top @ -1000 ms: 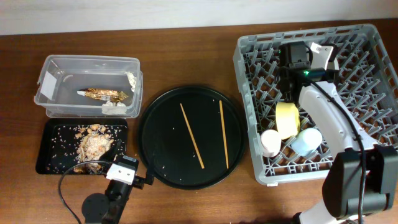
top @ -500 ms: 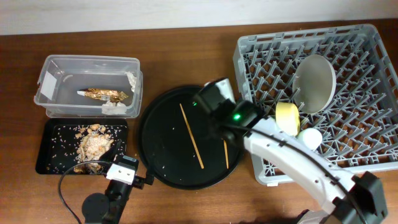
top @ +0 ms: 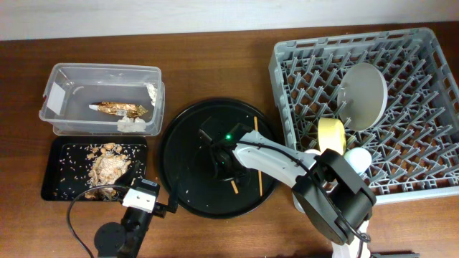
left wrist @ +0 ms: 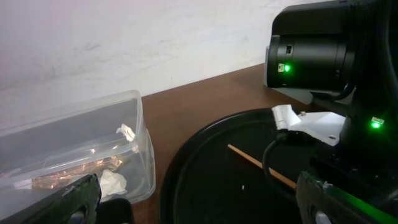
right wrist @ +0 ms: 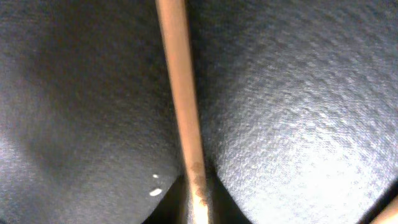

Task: Sort waste into correct bins and load items into the dishwasher rack
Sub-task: 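Grasp a chopstick from the black tray with the right gripper, then carry the chopstick to the back left of the dish rack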

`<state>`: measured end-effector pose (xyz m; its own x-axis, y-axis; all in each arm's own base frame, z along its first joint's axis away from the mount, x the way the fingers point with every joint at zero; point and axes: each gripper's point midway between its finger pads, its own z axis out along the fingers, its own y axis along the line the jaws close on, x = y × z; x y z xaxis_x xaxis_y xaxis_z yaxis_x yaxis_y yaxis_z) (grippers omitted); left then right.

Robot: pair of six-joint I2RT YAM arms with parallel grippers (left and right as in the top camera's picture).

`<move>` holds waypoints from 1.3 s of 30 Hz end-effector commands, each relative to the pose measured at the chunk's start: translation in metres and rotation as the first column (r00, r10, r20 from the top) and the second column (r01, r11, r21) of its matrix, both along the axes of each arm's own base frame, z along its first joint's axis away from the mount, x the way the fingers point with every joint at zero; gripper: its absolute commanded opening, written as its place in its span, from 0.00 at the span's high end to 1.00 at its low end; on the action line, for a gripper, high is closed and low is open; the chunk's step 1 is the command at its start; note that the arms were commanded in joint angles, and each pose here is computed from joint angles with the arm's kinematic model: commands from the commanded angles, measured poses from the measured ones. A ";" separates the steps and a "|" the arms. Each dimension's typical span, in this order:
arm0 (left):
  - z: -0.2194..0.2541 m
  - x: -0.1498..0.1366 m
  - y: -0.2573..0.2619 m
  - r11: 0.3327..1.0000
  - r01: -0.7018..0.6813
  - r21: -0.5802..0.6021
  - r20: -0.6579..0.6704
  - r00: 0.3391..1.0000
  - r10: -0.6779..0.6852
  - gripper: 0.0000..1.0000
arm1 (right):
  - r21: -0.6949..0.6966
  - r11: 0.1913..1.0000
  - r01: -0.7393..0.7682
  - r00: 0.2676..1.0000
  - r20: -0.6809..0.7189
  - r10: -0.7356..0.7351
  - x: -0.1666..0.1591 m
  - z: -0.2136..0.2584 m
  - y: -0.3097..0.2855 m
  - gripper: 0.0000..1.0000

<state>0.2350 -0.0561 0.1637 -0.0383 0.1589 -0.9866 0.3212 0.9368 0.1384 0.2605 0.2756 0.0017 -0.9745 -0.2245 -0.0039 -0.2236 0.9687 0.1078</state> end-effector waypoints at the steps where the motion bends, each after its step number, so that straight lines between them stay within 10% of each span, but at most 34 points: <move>1: -0.002 0.000 0.000 1.000 0.006 0.008 0.002 1.000 -0.006 0.01 | -0.011 1.000 0.002 0.999 -0.049 -0.003 -0.011 -0.006 -0.004 0.96; 12: -0.002 0.000 0.000 1.000 0.006 0.008 0.002 1.000 -0.006 0.01 | 0.017 0.988 0.155 0.871 0.470 -0.144 0.076 0.175 -0.137 0.96; 20: -0.002 0.000 0.000 1.000 0.006 0.008 0.002 1.000 -0.006 0.01 | -0.104 0.959 0.263 0.880 0.433 -0.194 0.124 0.129 -0.220 0.88; 25: -0.002 0.000 0.000 1.000 0.006 0.008 0.002 1.000 -0.006 0.01 | 0.026 0.994 0.109 0.923 0.369 -0.111 0.106 0.136 -0.173 0.57; 39: -0.002 0.000 0.000 1.000 0.006 0.008 0.002 1.000 -0.006 0.01 | 0.021 0.999 0.028 0.985 0.169 -0.031 0.020 0.078 -0.070 0.64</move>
<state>0.2350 -0.0561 0.1638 -0.0379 0.1589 -0.9866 0.3212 0.9368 0.1385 0.2839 0.2030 0.0913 -0.9542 -0.2239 -0.1984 -0.2458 0.9648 0.0932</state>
